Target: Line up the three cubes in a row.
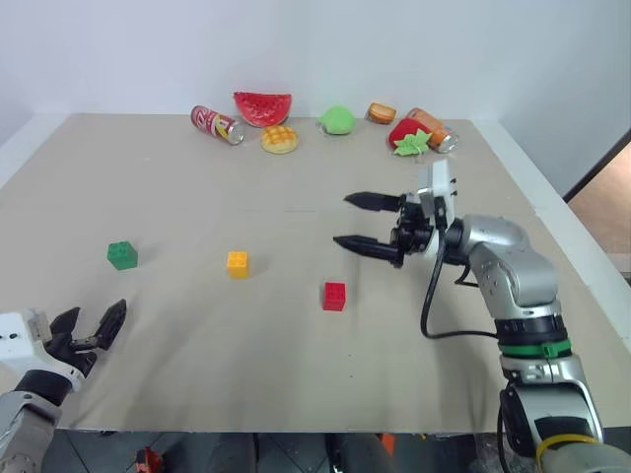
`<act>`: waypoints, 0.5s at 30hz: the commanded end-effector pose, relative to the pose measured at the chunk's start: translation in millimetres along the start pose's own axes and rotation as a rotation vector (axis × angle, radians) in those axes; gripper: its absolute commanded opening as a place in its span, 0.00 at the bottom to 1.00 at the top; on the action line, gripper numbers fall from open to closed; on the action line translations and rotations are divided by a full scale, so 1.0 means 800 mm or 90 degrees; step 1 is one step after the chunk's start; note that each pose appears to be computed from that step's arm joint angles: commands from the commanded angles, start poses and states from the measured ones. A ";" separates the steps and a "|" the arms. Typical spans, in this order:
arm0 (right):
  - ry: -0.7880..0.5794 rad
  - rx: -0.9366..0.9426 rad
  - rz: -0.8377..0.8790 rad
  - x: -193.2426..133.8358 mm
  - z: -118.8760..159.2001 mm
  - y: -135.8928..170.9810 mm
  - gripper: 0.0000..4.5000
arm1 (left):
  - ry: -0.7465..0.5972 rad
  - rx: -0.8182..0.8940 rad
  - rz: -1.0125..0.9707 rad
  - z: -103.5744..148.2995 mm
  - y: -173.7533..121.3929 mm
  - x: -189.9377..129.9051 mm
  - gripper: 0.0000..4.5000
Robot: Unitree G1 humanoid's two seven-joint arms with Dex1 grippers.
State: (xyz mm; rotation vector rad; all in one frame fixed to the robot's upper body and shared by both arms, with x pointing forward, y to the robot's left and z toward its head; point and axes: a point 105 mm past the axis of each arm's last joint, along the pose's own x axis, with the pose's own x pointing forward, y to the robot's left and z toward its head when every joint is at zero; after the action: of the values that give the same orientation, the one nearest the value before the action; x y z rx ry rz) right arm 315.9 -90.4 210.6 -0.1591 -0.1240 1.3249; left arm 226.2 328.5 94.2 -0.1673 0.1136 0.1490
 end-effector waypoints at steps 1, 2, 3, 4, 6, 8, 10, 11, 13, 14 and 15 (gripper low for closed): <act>0.004 -0.020 0.022 0.001 0.006 0.016 0.96 | -0.006 0.034 0.007 0.012 0.003 0.010 1.00; 0.009 -0.018 0.021 0.001 0.003 0.016 0.96 | -0.005 0.039 0.002 0.013 0.001 0.015 1.00; 0.011 -0.017 0.019 0.001 0.001 0.017 0.96 | -0.007 0.038 -0.010 0.015 -0.004 0.022 1.00; 0.011 -0.016 0.017 0.001 0.000 0.017 0.96 | -0.007 0.038 -0.017 0.017 -0.006 0.026 1.00; 0.011 -0.016 0.017 0.001 0.001 0.018 0.96 | -0.004 0.047 -0.030 0.019 -0.012 0.038 1.00; 0.007 -0.018 0.016 0.001 0.002 0.019 0.96 | 0.006 0.068 -0.043 0.019 -0.019 0.052 1.00; 0.006 -0.017 0.010 0.000 0.002 0.017 0.96 | 0.008 0.077 -0.054 0.022 -0.025 0.063 1.00; 0.007 -0.017 0.007 -0.002 0.002 0.015 0.96 | 0.007 0.078 -0.056 0.023 -0.027 0.067 1.00; 0.011 -0.013 -0.001 -0.005 -0.001 0.013 0.96 | 0.006 0.078 -0.047 0.025 -0.025 0.074 1.00; 0.014 -0.010 -0.006 -0.007 -0.003 0.011 0.96 | 0.006 0.076 -0.038 0.026 -0.023 0.077 1.00; 0.017 -0.007 -0.011 -0.009 -0.005 0.009 0.96 | 0.006 0.077 -0.024 0.026 -0.019 0.081 1.00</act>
State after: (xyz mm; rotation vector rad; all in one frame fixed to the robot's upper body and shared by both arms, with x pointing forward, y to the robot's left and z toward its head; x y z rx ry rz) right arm 308.8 -90.3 198.0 -0.1734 -0.0783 1.3183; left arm 293.0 315.7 101.4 -0.0841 0.1425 0.0614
